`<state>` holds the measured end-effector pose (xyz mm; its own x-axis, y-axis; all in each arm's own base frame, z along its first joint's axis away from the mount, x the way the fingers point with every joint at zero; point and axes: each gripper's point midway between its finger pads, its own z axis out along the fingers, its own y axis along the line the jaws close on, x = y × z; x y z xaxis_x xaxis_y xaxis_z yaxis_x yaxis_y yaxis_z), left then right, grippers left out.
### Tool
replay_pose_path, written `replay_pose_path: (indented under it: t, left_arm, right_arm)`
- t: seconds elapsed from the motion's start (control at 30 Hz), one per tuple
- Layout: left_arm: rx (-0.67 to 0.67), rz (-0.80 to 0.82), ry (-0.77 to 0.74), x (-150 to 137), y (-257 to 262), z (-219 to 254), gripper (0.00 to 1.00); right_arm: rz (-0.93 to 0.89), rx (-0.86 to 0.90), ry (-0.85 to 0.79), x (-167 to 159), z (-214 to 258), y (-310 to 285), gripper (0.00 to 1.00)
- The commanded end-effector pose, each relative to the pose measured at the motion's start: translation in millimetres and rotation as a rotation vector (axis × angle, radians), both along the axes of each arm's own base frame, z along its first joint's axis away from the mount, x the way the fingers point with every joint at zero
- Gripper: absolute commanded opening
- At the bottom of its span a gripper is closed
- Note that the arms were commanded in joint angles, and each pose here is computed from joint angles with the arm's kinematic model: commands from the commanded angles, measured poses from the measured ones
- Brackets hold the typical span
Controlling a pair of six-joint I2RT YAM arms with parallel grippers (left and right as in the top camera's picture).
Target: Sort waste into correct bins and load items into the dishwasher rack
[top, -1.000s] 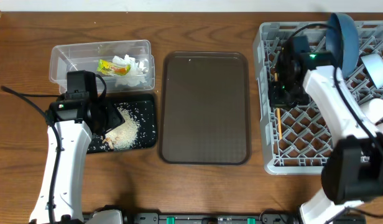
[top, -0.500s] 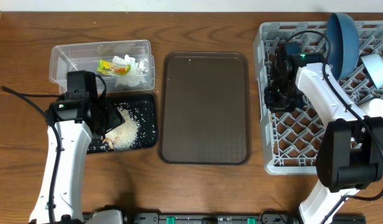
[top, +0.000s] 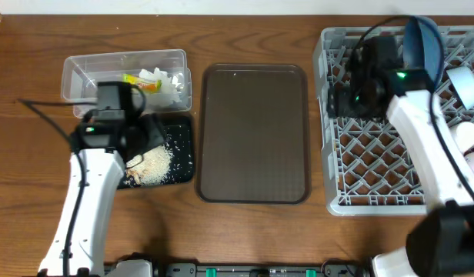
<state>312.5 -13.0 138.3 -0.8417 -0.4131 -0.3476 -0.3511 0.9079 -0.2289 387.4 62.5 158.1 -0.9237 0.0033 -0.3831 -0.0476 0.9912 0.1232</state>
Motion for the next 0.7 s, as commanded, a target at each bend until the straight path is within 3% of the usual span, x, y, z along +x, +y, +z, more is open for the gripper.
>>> replay_pose_path:
  t: [0.0, 0.2, 0.4, 0.67]
  left_arm:
    - [0.013, -0.192, -0.042, 0.6, -36.2, 3.8, 0.7]
    - [0.061, -0.42, 0.05, -27.9, -71.0, -9.4, 0.7]
    - [0.062, -0.387, 0.197, -60.6, -55.5, -17.8, 0.7]
    - [0.07, -0.335, 0.064, -70.6, -46.3, 13.3, 0.7]
  right_arm:
    - [0.053, 0.065, -0.054, 5.8, 13.8, 16.0, 0.94]
    - [0.04, 0.097, -0.035, 2.7, 13.6, 8.2, 0.99]
    - [-0.012, 0.091, 0.068, -21.1, 6.6, -9.1, 0.99]
    - [-0.058, 0.076, 0.059, -42.4, 2.6, -15.7, 0.99]
